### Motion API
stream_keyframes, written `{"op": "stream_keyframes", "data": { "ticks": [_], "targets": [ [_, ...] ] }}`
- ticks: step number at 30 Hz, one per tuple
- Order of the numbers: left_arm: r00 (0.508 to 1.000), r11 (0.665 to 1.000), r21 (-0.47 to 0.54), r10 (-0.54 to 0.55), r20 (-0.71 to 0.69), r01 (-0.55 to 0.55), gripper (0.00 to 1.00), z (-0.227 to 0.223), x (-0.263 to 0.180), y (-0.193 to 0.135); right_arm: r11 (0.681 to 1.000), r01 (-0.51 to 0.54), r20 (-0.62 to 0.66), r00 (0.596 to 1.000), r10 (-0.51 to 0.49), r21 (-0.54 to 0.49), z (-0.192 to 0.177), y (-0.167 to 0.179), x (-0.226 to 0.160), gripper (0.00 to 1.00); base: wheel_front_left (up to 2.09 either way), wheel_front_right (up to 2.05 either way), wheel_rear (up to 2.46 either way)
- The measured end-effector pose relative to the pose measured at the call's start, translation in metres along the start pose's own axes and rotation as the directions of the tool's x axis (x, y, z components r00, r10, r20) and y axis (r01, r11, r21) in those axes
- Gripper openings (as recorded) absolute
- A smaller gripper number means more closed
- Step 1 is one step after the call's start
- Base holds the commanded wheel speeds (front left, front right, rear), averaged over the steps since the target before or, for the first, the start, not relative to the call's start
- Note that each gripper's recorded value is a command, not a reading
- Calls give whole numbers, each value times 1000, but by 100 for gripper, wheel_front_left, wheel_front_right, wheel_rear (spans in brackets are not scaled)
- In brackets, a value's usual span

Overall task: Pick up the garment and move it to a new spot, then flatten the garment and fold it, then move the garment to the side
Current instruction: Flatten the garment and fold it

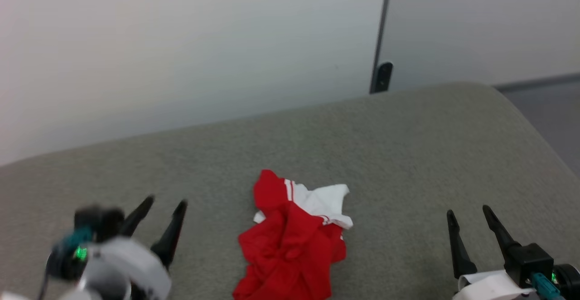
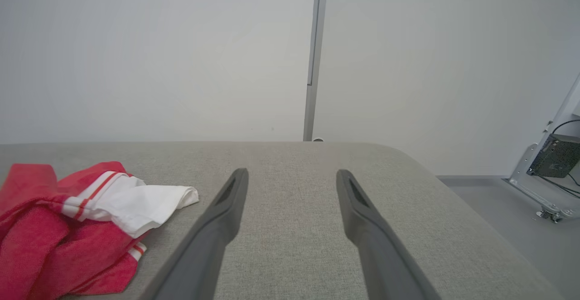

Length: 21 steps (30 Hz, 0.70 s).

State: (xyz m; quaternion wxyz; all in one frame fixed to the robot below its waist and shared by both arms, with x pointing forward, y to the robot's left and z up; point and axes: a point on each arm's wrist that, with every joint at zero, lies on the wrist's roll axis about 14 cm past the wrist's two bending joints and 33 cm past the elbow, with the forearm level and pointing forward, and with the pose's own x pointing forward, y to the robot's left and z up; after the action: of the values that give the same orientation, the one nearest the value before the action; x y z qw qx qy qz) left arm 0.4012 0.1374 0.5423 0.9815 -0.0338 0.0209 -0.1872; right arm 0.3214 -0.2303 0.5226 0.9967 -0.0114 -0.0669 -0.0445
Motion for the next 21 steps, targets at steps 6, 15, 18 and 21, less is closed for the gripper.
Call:
{"op": "stream_keyframes", "data": {
  "ticks": [6,15,18,21],
  "targets": [
    [947,975,-59,-221,-232,213,100,1,49,-46,999,29,-25,999,-29,16,-6,-8,2,100,0,0,0],
    [772,908,-92,-397,-497,408,100,-11,96,-100,996,72,-64,996,-69,60,-17,-17,5,100,0,0,0],
    [719,894,-72,-401,-567,442,100,-19,110,-107,994,86,-72,994,-81,74,-19,-21,9,100,0,0,0],
    [651,879,-88,-410,-639,468,100,-35,119,-117,991,100,-87,992,-93,88,-23,-23,9,100,0,0,0]
  ]
}}
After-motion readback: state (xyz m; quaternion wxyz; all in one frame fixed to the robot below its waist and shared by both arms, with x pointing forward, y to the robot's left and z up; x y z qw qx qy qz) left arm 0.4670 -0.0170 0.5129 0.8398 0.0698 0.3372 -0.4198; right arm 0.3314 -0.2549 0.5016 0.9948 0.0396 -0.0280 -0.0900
